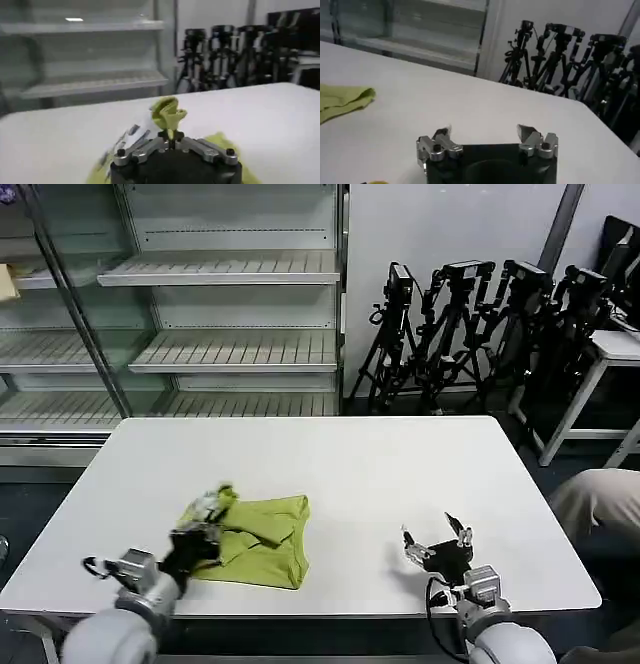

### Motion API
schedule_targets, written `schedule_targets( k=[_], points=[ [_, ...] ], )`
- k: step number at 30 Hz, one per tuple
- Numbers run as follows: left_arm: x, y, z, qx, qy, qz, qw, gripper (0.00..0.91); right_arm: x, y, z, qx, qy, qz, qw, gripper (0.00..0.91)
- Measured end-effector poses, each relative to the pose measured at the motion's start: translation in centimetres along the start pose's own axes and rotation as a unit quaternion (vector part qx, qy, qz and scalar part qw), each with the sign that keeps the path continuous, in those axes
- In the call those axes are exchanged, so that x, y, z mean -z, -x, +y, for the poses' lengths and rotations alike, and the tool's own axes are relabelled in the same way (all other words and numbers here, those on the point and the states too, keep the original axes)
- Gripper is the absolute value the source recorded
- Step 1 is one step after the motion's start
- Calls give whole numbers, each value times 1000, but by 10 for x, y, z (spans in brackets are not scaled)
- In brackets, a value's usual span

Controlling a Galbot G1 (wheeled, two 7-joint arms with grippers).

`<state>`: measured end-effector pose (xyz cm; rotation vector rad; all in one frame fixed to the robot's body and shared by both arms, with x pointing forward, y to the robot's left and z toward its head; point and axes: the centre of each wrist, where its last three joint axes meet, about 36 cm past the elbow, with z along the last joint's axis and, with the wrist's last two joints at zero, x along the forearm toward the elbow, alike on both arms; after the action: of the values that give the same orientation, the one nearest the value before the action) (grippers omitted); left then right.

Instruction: Fold and organize the clothes.

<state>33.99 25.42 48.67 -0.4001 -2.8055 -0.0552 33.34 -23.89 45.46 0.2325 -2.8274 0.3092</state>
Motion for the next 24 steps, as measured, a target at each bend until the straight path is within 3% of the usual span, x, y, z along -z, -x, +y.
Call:
schedule_targets(
  k=[15,16,17,24],
  points=[
    [-9,32,-44,-31,-18,5,999,20,-1,0,1,-2,-4,-1,1000,907],
    [-9,34,-45,-32,-18,5,999,534,0,1,1,-2,-5,-1,1000,907],
    [-9,36,-46,-32,-17,5,999,907,0,1,1,-2,-5,-2,1000,907],
    [-11,47,-52,-31,-18,7,999,907,0,4,2,-1,-3,-2,1000,907]
  ],
)
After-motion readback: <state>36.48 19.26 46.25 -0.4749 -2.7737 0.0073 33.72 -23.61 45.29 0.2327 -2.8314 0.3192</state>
